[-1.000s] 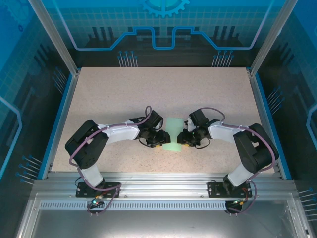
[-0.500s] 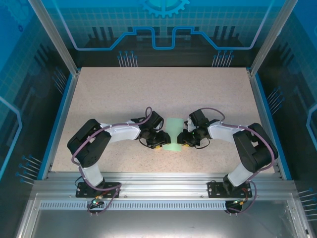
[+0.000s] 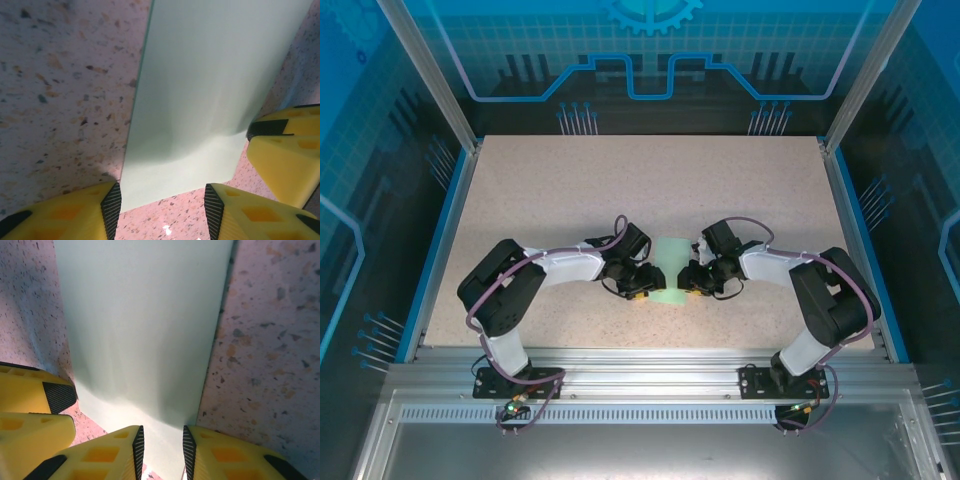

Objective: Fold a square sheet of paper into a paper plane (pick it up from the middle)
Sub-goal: Fold the triangle a second time at the center of the table.

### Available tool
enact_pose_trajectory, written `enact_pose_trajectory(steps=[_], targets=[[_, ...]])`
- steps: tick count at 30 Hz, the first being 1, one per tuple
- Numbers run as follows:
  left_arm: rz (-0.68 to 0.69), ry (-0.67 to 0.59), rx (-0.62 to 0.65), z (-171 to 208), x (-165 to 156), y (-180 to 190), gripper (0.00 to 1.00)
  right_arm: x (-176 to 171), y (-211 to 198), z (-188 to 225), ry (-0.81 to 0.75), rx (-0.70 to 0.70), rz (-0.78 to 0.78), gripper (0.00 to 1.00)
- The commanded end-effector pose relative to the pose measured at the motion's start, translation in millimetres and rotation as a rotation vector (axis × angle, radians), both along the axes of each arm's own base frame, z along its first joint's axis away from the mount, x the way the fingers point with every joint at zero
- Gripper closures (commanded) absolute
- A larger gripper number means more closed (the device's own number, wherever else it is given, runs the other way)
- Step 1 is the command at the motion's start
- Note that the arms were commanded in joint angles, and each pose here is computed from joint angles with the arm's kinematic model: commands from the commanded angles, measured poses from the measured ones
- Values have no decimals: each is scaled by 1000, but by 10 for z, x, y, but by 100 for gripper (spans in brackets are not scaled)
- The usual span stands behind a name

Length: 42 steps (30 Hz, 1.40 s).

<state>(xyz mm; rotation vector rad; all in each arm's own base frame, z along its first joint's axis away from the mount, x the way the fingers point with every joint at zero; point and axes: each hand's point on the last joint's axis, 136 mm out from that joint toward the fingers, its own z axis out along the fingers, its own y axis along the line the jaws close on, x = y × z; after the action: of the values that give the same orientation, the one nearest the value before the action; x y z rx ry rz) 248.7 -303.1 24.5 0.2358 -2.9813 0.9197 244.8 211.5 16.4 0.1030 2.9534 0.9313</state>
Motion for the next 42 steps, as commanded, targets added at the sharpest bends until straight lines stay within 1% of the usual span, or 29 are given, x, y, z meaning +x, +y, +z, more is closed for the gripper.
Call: enact_pose_trajectory(steps=[1, 4, 15, 21, 27, 33, 37, 42], targets=[[-31, 36, -66, 22, -52, -189, 49, -22, -36, -70, 34, 9, -17, 71], [-24, 34, -90, 41, -34, -224, 49, -27, -36, -49, 30, 11, -15, 70], [-7, -10, -75, 141, 4, -171, 48, 2, -77, 25, 18, 2, -20, 68], [7, -47, -99, 252, 54, -184, 48, 19, -80, 48, 15, -3, -19, 69], [18, -59, -124, 287, 68, -208, 49, 24, -77, 78, 11, -1, -13, 70], [44, -72, -76, 272, 97, -122, 49, 42, -91, 99, -2, -12, -18, 69], [69, -94, -45, 282, 115, -43, 49, 15, -74, 101, 2, -16, -7, 67], [86, -99, -40, 281, 123, -19, 48, -42, -93, 85, 7, -36, -2, 66]])
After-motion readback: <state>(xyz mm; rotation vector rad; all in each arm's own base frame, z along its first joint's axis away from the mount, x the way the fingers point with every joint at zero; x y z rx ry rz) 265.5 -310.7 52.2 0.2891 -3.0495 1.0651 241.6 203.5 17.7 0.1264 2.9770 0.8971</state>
